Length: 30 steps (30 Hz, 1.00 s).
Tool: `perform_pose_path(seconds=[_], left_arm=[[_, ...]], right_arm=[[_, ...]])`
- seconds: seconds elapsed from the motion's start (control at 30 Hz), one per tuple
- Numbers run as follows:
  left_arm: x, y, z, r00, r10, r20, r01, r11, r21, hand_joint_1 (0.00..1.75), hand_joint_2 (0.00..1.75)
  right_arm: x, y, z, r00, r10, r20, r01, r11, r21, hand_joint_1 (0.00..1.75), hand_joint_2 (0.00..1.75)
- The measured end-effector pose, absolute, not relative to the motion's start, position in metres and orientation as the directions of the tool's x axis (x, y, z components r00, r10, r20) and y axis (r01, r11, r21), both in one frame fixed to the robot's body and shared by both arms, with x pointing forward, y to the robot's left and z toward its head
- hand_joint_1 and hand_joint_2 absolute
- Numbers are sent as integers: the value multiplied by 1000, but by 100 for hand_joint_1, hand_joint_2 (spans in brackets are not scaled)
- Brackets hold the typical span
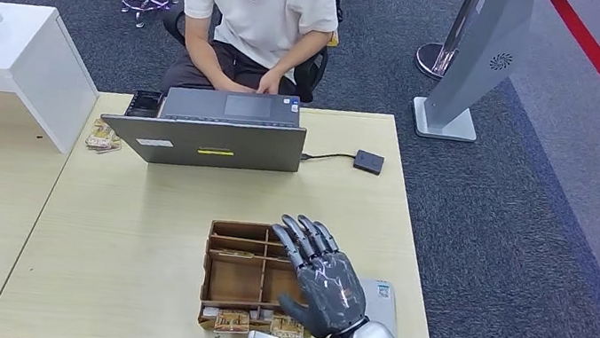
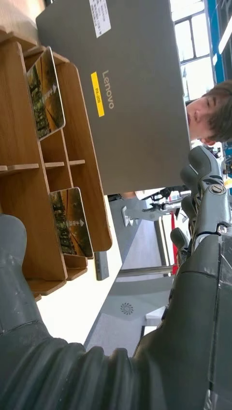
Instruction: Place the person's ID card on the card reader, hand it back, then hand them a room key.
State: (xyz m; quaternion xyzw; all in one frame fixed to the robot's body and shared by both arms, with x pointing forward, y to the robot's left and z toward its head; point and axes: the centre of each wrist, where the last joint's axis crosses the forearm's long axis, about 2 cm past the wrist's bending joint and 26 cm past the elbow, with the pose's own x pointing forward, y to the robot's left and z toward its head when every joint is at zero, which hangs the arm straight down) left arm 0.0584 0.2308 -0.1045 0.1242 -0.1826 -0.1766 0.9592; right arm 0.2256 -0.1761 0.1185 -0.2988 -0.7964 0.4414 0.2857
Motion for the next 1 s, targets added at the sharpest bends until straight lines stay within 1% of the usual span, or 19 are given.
perform_pose_path(seconds=[0.17, 0.37, 0.6, 1.0], left_arm=[[58, 231, -104, 871, -385, 306, 295, 907, 301, 0, 0], [58, 231, -104, 871, -385, 306, 295, 907, 300, 0, 0], [58, 231, -104, 871, -385, 306, 295, 907, 300, 0, 0], [58, 231, -105, 871, -384, 306, 297, 908, 295, 0, 0]], right_arm=[[230, -177, 116, -647, 740, 184, 224, 416, -881, 19, 175], [235, -178, 113, -633, 757, 159, 236, 385, -892, 30, 175], [238, -180, 110, -619, 770, 155, 234, 370, -899, 53, 175], [242, -185, 108, -597, 787, 154, 235, 356, -905, 54, 175]])
